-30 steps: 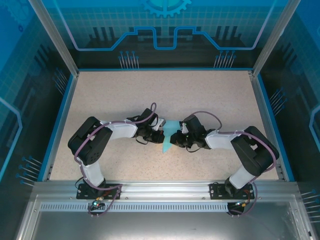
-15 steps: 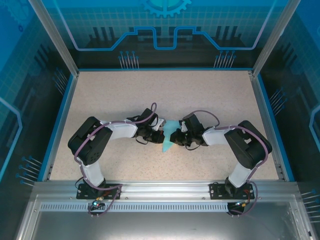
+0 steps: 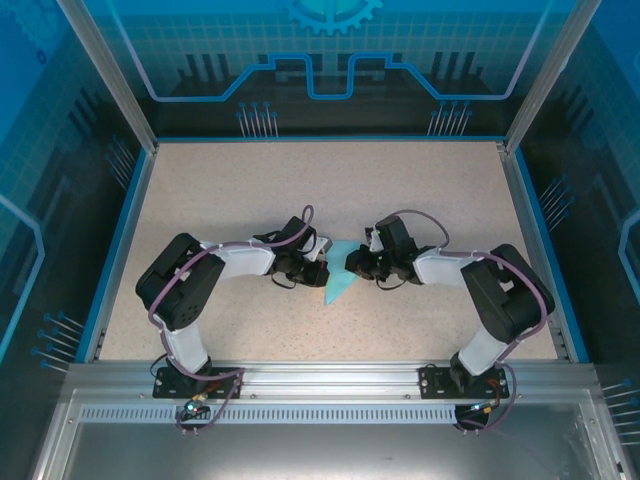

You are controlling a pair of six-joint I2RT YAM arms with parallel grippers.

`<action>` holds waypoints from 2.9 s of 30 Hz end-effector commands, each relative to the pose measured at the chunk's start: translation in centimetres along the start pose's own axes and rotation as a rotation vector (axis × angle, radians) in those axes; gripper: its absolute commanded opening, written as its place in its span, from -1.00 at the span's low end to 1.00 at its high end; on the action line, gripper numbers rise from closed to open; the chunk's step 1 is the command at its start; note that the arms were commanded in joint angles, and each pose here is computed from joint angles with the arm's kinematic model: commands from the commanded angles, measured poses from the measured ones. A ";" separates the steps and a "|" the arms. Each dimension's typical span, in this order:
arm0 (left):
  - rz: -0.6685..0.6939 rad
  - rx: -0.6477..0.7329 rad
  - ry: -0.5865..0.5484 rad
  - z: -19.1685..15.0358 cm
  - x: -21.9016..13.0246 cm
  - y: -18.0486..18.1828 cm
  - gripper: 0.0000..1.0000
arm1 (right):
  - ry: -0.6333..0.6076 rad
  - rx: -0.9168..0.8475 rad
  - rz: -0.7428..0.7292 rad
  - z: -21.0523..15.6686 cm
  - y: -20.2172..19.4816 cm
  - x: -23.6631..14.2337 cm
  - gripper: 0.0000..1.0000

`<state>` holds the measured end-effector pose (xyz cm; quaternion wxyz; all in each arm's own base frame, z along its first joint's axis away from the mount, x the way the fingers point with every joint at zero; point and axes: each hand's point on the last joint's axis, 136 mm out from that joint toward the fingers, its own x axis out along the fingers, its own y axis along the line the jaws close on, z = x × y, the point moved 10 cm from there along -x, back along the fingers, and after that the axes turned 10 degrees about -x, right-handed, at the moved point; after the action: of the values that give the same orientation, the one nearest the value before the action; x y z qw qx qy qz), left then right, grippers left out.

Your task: Fold a paper plane with a square sheet of paper (pick it up from the middle)

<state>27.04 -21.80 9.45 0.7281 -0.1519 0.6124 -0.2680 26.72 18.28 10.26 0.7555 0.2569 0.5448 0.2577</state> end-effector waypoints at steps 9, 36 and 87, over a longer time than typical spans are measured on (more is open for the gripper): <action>0.052 -0.015 0.084 -1.4 1.5 1.3 -1.00 | 0.055 0.045 -0.087 -1.5 -2.6 0.3 -0.72; 0.019 -0.013 0.074 -0.9 0.7 0.4 -0.91 | 0.045 0.015 -0.106 0.5 -2.7 -0.4 -0.70; -0.001 -0.052 0.033 0.4 0.7 -1.7 -0.81 | 0.043 0.013 0.047 -0.9 -0.8 -0.9 -0.12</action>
<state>27.05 -23.56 10.52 0.7134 -0.1696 0.6293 -0.2573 25.26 16.23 9.55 0.7407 0.2653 0.5614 0.2564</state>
